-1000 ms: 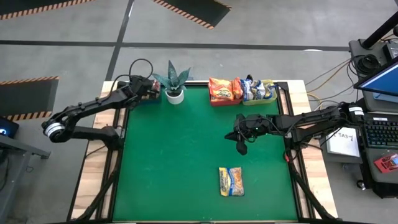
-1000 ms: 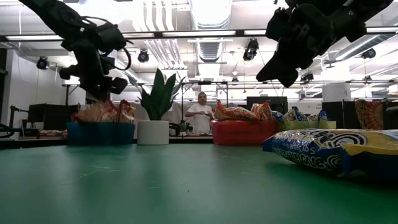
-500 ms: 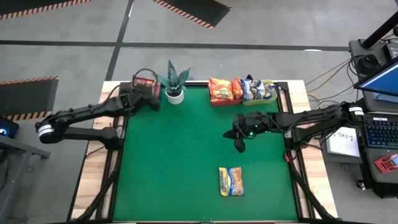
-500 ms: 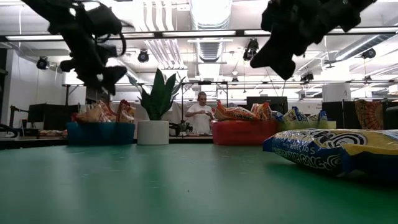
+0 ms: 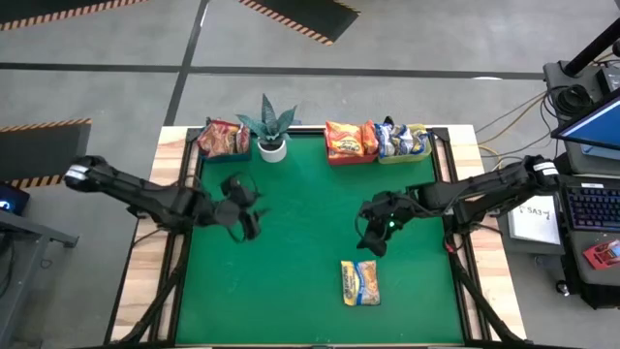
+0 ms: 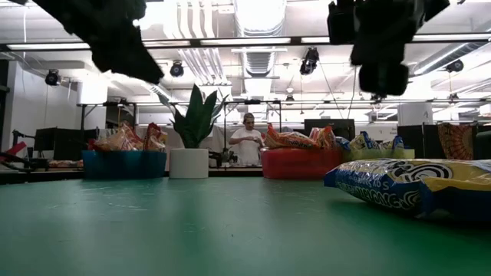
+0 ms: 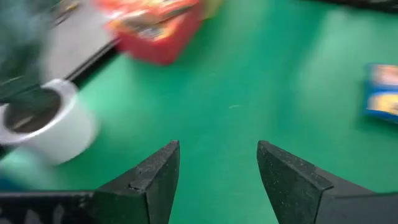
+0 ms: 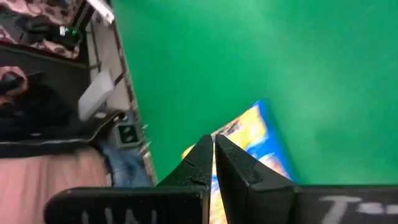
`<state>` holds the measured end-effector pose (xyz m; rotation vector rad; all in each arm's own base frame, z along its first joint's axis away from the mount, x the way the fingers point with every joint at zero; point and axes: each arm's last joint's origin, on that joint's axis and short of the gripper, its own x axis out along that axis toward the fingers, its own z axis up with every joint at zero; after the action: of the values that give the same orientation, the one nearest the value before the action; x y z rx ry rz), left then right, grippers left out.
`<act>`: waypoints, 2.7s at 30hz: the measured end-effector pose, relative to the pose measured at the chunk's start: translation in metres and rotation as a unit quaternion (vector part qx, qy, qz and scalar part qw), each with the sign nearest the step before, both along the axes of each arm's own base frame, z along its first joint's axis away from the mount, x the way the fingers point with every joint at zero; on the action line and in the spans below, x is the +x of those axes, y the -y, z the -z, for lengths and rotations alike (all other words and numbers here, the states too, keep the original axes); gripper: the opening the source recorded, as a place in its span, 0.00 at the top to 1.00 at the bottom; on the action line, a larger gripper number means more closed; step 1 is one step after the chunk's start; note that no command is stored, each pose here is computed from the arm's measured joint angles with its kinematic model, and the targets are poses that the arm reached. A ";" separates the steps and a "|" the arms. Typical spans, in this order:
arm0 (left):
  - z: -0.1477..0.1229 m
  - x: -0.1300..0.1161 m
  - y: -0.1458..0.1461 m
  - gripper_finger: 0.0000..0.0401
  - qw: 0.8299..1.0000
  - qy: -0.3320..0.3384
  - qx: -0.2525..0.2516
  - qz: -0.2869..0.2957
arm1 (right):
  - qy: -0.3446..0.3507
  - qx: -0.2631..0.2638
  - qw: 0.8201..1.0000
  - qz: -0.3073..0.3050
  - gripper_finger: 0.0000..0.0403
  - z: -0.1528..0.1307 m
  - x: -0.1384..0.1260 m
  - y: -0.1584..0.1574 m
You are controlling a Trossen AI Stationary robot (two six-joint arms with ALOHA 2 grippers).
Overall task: Sort Maruchan noodles
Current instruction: Put the blue noodle pack into the yellow bin
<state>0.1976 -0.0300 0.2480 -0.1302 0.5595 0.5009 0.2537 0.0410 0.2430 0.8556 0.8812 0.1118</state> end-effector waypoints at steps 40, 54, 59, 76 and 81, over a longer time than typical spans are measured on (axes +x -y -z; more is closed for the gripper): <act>0.014 0.031 0.048 0.51 0.991 0.032 0.051 0.119 | -0.016 -0.199 0.958 -0.204 0.98 0.085 0.052 -0.072; 0.013 0.032 0.047 0.51 0.991 0.035 0.061 0.113 | 0.053 -0.390 0.919 -0.004 0.98 0.044 0.071 0.015; 0.013 0.032 0.047 0.51 0.991 0.032 0.066 0.115 | 0.079 -0.285 0.954 -0.055 0.98 0.023 0.057 0.014; 0.012 0.032 0.045 0.51 0.992 0.039 0.085 0.086 | -0.007 -0.117 0.964 -0.237 0.98 0.054 0.037 -0.069; 0.011 0.033 0.045 0.51 0.992 0.043 0.083 0.086 | -0.066 -0.163 0.950 -0.258 0.98 0.091 0.044 -0.063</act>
<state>0.2301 -0.0753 0.2366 0.0556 0.4380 0.3706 0.2972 0.1042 0.1517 0.3121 1.1979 0.3566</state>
